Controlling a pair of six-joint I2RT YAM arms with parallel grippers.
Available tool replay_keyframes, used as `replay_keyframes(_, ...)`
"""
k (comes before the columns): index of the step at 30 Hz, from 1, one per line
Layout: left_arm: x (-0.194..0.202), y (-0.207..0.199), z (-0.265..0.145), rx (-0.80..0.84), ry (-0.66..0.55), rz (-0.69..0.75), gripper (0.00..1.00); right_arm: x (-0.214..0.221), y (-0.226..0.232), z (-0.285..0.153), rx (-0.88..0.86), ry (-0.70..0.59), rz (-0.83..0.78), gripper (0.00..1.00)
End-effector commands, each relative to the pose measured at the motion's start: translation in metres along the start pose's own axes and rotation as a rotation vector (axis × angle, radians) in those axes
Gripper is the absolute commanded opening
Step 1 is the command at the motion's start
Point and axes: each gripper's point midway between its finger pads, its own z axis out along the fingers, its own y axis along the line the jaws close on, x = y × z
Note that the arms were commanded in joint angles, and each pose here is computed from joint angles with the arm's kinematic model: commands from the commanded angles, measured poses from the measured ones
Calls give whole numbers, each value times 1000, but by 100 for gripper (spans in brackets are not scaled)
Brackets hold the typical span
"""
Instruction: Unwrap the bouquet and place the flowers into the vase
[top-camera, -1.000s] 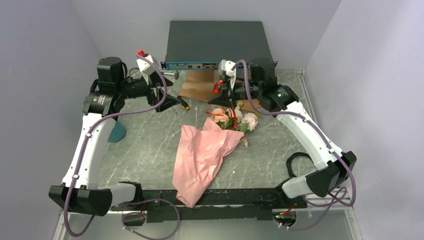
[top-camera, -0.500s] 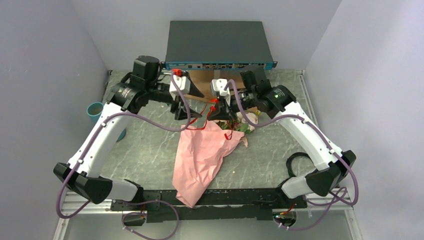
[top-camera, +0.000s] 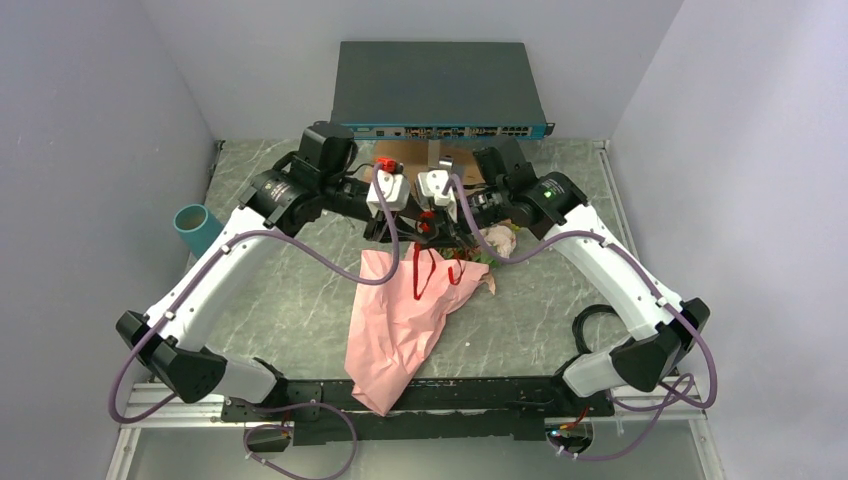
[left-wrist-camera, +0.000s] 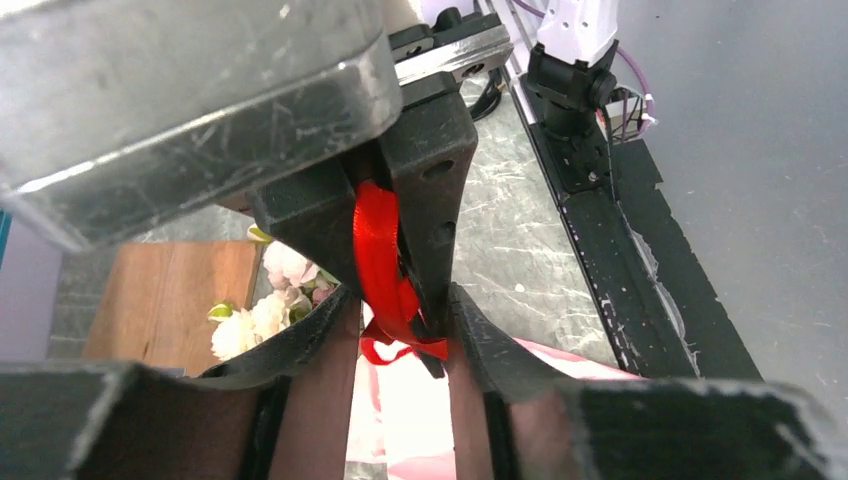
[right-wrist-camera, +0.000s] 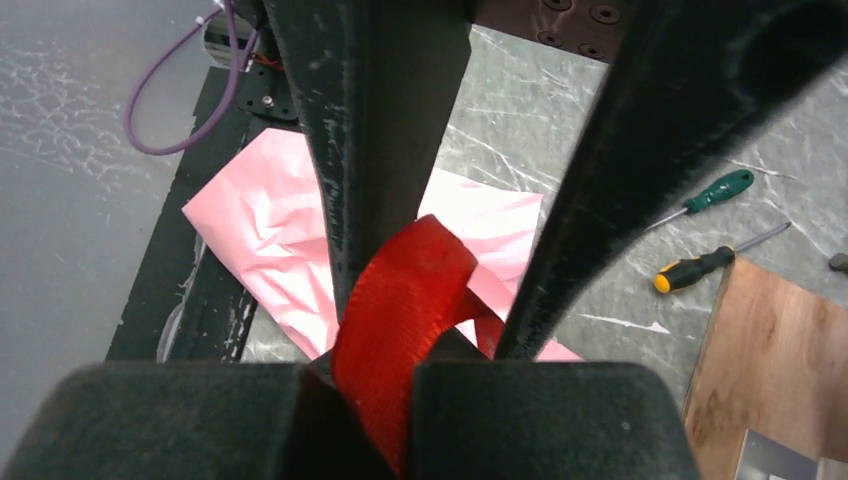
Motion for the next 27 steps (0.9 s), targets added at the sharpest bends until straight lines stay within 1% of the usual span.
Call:
replay_keyframes(1, -6, 4, 4, -21, -3, 33, 27, -15, -4, -4, 22, -24, -74, 0)
replay_keyframes(3, -3, 5, 3, -39, 10, 30, 20, -16, -4, -5, 27, -27, -77, 0)
replay_keyframes(6, -5, 7, 0, -66, 17, 25, 2, -14, -4, -5, 36, -29, -78, 0)
replay_keyframes(7, -7, 7, -2, -77, 15, 23, 0, -13, -4, -5, 40, -27, -74, 0)
replay_keyframes(10, -14, 4, -7, -90, 11, 29, 0, -9, -6, -4, 60, -22, -53, 0)
replay_keyframes(11, -18, 3, -10, -100, 7, 32, 0, -6, -7, -3, 67, -17, -40, 3)
replay_keyframes(13, -23, 1, -15, -120, 1, 27, 0, -4, -10, -3, 86, -11, -15, 11)
replay_keyframes(14, -26, 1, -18, -140, -2, 21, 0, -3, -13, -4, 101, -11, -3, 18)
replay_keyframes(17, -31, 7, -37, -205, -21, -29, 0, 0, -18, -10, 131, -24, 55, 46)
replay_keyframes(18, -32, 12, -45, -233, -29, -53, 0, 0, -21, -13, 140, -31, 69, 60)
replay_keyframes(19, -31, 15, -54, -260, -35, -85, 0, 0, -22, -15, 147, -38, 83, 72)
replay_keyframes(20, -31, 19, -63, -289, -44, -112, 0, 1, -23, -17, 150, -44, 92, 78)
replay_keyframes(22, -32, 30, -82, -356, -63, -179, 0, 2, -24, -20, 162, -54, 117, 84)
replay_keyframes(24, -34, 42, -103, -424, -78, -232, 0, 4, -25, -22, 175, -60, 136, 87)
replay_keyframes(27, -33, 67, -137, -557, -86, -320, 0, 7, -25, -23, 199, -69, 148, 89)
